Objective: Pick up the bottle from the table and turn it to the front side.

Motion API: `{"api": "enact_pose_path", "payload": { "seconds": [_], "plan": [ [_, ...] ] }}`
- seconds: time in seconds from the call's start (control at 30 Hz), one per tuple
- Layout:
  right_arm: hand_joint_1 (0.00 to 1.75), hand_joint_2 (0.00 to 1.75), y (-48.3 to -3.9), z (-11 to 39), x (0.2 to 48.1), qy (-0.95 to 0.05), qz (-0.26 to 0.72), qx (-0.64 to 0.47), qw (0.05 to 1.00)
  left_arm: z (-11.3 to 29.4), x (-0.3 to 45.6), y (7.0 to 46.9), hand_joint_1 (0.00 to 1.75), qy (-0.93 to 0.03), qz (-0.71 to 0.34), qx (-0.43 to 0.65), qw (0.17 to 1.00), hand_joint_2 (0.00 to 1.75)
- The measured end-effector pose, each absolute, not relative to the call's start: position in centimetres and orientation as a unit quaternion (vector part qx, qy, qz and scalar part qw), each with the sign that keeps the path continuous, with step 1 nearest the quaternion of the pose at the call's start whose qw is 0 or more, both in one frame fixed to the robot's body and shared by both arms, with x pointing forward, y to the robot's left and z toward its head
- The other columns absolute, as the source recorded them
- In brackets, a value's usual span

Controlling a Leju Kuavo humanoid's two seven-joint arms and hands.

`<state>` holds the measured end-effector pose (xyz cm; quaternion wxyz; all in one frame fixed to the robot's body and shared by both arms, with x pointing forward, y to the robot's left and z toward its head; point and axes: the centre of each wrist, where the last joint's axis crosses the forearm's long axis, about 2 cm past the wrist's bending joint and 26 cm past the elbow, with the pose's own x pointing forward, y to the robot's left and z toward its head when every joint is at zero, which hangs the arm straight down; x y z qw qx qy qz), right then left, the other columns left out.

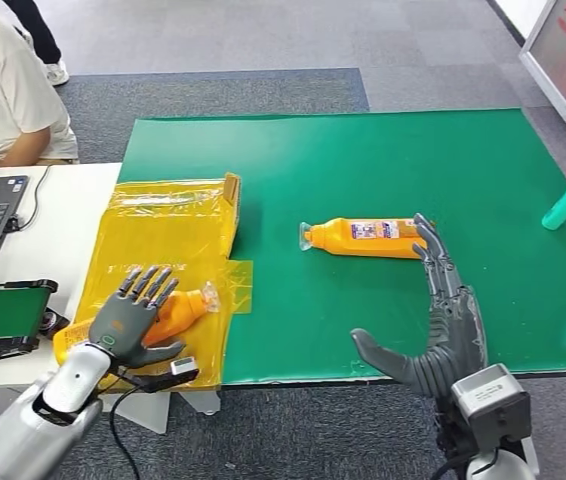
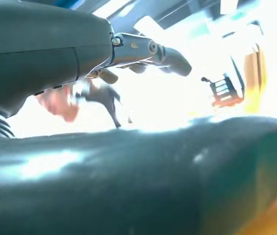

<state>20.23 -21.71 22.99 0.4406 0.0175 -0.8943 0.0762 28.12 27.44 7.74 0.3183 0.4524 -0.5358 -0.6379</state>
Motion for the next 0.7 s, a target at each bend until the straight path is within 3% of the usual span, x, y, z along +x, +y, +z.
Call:
{"api": "enact_pose_path", "payload": {
  "seconds": [0.3,0.47,0.7],
  "plan": [
    [0.00,1.75,-21.9,23.6,19.7,-0.892,0.084,0.000,0.444,13.1,29.0,25.1,0.00,-0.632,-0.472,0.442,0.427,0.00],
    [0.00,1.75,-21.9,23.7,19.7,-0.891,0.085,-0.003,0.445,13.9,28.9,24.7,0.00,-0.645,-0.448,0.440,0.435,0.00],
    [0.00,1.75,-21.8,23.7,19.2,-0.887,0.089,-0.018,0.453,14.8,27.9,23.7,0.00,-0.721,-0.330,0.345,0.503,0.00]
  ]
}}
